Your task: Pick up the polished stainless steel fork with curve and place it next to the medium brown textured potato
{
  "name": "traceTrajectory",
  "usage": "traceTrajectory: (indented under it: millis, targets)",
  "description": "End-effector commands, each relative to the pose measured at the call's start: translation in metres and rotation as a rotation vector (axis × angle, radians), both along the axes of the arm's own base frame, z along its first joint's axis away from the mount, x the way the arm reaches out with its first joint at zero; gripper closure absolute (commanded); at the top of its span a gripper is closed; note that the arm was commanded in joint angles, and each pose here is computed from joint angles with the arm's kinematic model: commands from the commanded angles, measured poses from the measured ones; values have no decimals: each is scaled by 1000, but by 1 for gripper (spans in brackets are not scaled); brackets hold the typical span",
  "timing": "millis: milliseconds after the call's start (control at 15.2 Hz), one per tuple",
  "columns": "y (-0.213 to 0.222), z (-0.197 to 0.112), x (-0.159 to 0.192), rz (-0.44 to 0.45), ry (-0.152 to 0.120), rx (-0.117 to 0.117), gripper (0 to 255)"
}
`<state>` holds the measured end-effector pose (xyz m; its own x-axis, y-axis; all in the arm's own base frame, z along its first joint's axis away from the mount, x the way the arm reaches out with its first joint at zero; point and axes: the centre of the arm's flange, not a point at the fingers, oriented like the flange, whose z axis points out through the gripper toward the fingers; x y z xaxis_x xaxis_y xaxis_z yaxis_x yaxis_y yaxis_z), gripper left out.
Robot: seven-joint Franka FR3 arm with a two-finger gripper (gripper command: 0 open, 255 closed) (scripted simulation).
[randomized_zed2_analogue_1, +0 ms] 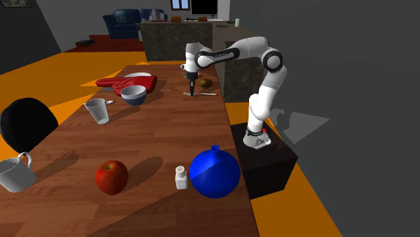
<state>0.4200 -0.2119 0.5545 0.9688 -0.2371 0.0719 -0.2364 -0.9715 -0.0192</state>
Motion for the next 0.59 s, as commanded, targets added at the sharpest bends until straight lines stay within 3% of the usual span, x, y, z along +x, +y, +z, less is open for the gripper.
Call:
traceTrajectory:
  millis: [0,528]
  targets:
    - [0,-10,-1,0,0,0,255]
    - [0,-17,-1,0,0,0,255]
